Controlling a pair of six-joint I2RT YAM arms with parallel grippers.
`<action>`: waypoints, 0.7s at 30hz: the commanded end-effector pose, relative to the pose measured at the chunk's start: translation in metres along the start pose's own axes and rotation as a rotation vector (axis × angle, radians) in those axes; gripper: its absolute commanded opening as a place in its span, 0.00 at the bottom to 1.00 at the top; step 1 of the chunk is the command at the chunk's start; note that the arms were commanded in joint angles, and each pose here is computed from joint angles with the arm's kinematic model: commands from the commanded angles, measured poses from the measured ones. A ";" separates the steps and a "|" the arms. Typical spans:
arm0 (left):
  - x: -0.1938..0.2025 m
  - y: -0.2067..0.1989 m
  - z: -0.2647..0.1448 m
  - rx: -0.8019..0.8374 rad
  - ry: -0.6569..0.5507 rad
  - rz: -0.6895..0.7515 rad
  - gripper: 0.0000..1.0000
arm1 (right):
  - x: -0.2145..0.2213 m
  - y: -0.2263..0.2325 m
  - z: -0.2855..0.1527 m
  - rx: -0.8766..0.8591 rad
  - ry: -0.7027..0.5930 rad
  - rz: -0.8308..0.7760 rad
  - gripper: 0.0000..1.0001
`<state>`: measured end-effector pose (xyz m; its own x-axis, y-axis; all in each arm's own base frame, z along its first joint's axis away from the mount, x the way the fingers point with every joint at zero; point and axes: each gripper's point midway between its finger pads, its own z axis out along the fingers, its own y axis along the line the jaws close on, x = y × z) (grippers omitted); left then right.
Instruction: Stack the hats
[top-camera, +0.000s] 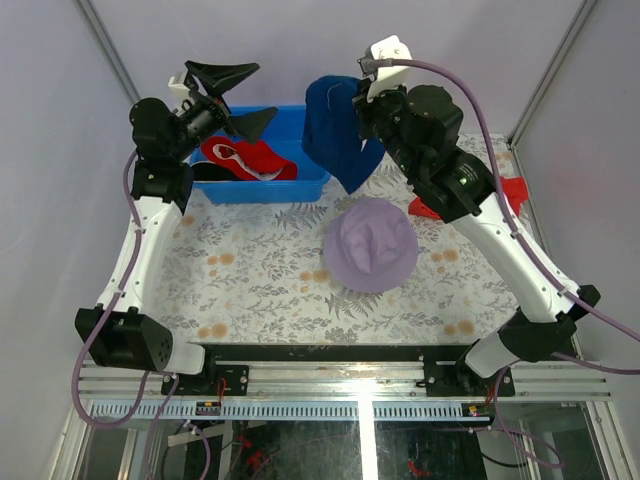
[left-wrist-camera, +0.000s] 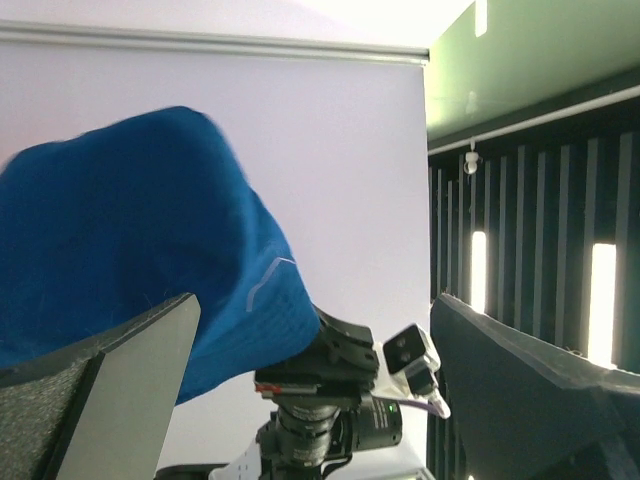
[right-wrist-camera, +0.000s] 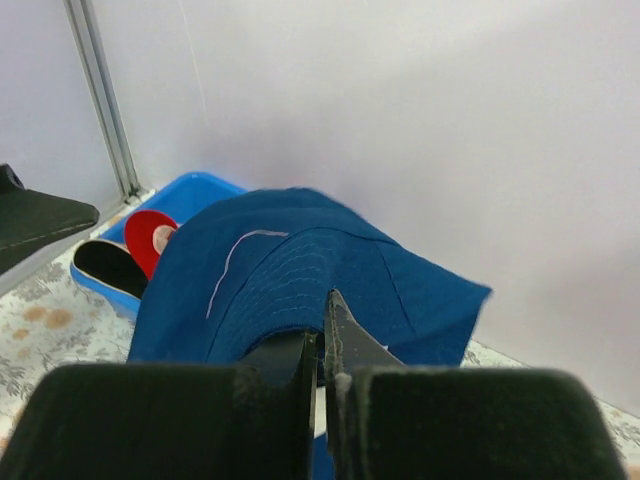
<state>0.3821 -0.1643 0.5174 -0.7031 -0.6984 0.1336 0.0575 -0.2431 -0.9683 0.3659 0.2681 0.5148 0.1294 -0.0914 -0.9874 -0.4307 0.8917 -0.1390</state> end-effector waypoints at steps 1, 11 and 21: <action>0.032 -0.009 -0.005 0.045 0.115 0.076 1.00 | -0.004 -0.012 0.001 0.059 -0.010 -0.037 0.00; 0.060 0.000 -0.036 -0.077 0.128 0.210 1.00 | 0.032 -0.007 0.026 0.105 0.065 -0.033 0.00; 0.109 0.029 -0.067 -0.077 0.077 -0.016 1.00 | 0.036 -0.018 0.045 0.222 0.086 -0.010 0.00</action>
<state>0.2641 -0.1871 0.5095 -0.7544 -0.6564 -0.0071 0.1092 -0.1147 -0.9874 0.4209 0.2881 0.4372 -0.0245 -0.2294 -0.9730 -0.3209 0.9236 -0.2097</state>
